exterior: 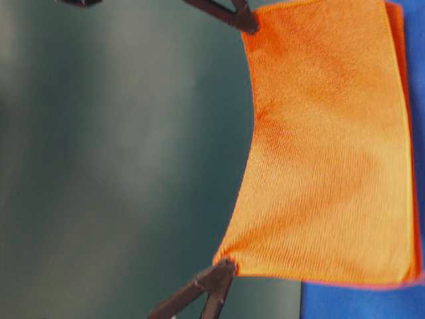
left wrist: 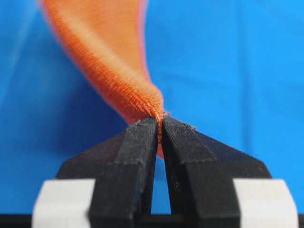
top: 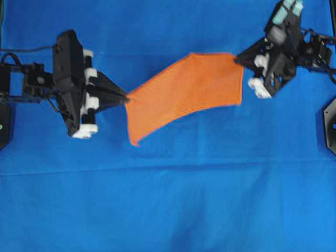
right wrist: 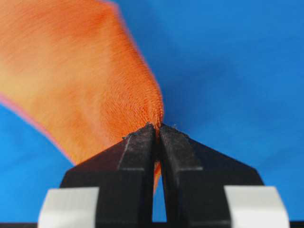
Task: Fold the orange towel.
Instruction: 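Lift the towel and fold the right half over onto the left half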
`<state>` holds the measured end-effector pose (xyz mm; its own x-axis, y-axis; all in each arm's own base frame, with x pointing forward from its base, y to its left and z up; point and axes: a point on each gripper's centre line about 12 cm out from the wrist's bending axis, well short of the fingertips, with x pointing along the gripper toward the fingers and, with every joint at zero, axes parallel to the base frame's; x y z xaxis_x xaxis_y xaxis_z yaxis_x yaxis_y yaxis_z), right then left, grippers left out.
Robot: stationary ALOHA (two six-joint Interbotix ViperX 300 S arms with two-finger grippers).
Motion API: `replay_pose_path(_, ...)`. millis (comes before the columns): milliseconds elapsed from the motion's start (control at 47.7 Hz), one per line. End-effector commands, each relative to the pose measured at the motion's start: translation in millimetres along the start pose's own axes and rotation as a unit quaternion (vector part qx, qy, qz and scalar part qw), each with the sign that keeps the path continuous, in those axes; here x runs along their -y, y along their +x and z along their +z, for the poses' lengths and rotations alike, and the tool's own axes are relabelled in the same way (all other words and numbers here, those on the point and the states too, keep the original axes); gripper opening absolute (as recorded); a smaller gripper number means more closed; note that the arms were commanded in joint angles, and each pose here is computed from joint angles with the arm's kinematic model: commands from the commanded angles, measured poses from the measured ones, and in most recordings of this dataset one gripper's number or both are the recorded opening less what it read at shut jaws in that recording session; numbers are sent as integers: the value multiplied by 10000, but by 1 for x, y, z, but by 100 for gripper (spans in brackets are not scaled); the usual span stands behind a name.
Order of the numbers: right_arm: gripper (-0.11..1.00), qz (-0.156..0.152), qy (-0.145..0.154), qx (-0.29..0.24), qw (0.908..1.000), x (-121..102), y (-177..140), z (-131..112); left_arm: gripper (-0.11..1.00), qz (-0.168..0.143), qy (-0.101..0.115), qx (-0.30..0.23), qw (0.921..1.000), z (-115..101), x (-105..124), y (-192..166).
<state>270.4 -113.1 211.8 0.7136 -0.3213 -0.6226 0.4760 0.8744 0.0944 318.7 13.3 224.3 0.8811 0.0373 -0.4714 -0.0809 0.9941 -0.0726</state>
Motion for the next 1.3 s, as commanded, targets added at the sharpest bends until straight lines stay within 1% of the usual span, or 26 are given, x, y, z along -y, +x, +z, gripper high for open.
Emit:
replay_pose_path(0,2,-176,-57,201,9996,11,5,21,2,-130,47,312,9994,16,9,7)
replay_pose_path(84,2,-374,-155,189,9990,24,17,32,2,-231,100,419,9988,22,18,21)
replay_pose_path(189,2,-504,-253,190,9982,32,30,45,2,-328,161,435,9984,31,27,37)
replay_pose_path(294,2,-594,-422,223,9971,38,42,60,2,-418,375,434,9975,39,38,55)
replay_pose_path(336,2,-638,-544,238,9962,40,48,66,2,-450,475,451,9968,42,42,61)
replay_pose_path(461,2,-695,-783,306,9940,42,62,82,2,-531,760,497,9945,50,52,73)
replay_pose_path(566,2,-707,-866,396,9929,42,69,95,2,-588,910,517,9928,53,59,82)
replay_pose_path(713,2,-672,-905,563,9920,40,76,108,2,-607,935,502,9925,55,62,90)
replay_pose_path(860,2,-642,-942,632,9915,40,77,109,2,-614,953,511,9922,56,63,92)
replay_pose_path(1049,2,-694,-920,557,9918,44,72,102,2,-623,959,595,9917,62,66,101)
replay_pose_path(1195,2,-790,-821,471,9924,54,60,86,2,-623,978,642,9912,68,70,126)
replay_pose_path(1279,2,-830,-776,419,9926,57,51,76,2,-631,1094,710,9894,76,75,143)
